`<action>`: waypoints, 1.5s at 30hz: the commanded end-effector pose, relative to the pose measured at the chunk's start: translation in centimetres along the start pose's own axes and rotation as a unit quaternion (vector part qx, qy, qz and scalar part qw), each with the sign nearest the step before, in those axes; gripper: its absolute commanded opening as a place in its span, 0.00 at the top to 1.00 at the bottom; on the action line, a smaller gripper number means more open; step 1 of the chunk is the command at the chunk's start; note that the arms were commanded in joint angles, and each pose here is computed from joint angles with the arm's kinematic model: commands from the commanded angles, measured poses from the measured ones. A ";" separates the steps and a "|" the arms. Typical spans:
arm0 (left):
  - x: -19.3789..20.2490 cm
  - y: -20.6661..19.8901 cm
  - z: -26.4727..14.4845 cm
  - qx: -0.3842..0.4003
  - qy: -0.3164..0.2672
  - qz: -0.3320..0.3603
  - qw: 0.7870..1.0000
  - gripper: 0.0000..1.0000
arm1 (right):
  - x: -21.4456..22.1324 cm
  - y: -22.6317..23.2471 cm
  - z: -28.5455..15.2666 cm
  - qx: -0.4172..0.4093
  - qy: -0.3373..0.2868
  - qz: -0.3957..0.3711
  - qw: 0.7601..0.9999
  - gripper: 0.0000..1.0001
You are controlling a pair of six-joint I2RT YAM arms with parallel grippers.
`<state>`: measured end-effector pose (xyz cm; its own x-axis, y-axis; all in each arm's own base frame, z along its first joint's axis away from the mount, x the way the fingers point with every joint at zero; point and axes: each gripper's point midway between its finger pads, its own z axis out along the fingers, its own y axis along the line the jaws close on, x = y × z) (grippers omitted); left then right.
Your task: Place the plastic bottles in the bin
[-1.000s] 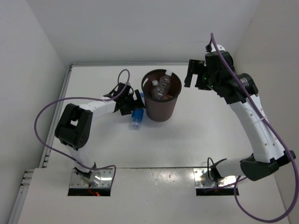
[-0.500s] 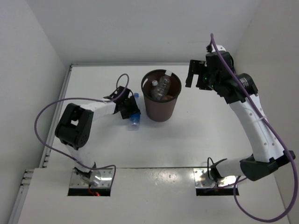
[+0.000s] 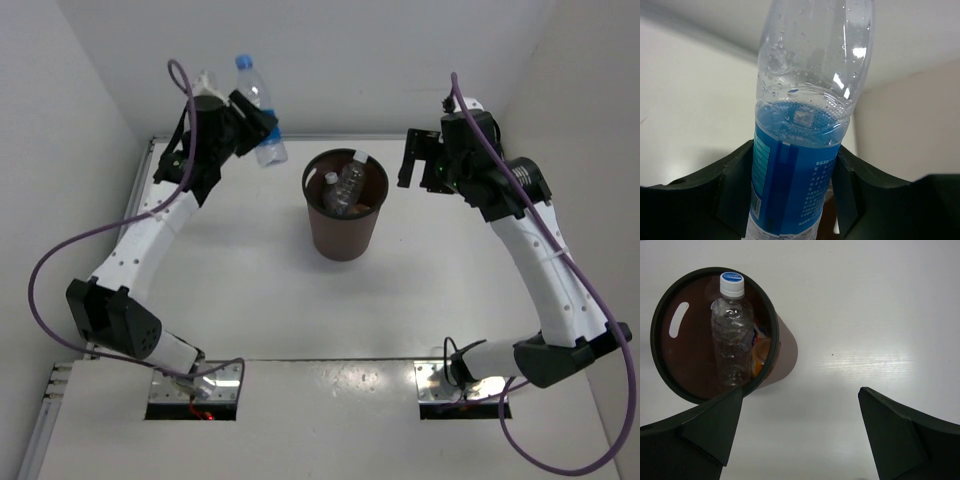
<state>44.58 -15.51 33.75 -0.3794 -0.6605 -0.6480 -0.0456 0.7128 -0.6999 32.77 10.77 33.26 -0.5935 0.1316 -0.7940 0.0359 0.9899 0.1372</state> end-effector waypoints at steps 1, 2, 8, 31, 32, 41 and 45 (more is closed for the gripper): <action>-0.7 -8.1 -1.8 0.110 -0.021 0.059 0.992 0.64 | -1.0 0.3 -0.6 -0.012 -0.023 0.011 1.000 0.00; 0.1 -9.2 -1.8 0.122 -0.015 0.072 0.990 0.64 | -1.0 0.3 -0.6 -0.012 -0.023 0.011 1.000 0.00; 9.2 -12.7 -2.0 0.152 0.056 0.123 0.979 0.64 | -0.6 0.0 -0.1 -0.007 -0.020 0.022 1.000 0.00; 12.4 -9.7 -0.3 0.060 0.051 0.212 0.974 0.01 | -0.6 -0.5 -0.3 -0.001 -0.015 0.018 1.000 0.00; 11.3 -10.6 -1.0 0.071 0.039 0.212 0.974 0.01 | -0.5 -0.4 0.1 0.002 -0.008 0.016 1.000 0.00; 2.9 -10.4 -3.6 0.031 -0.073 0.201 0.976 0.01 | -0.4 0.0 -0.3 -0.022 -0.027 0.023 0.999 0.00; -0.1 -6.7 -5.0 -0.034 -0.122 0.188 0.974 0.01 | -1.0 0.0 -0.4 -0.021 -0.038 0.021 0.999 0.00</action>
<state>40.45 -24.01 38.35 -0.2569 -0.3546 -0.8991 0.1199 0.9114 -0.3937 32.67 10.62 32.11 -0.5961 0.1575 -0.7873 0.0415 0.9853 0.1658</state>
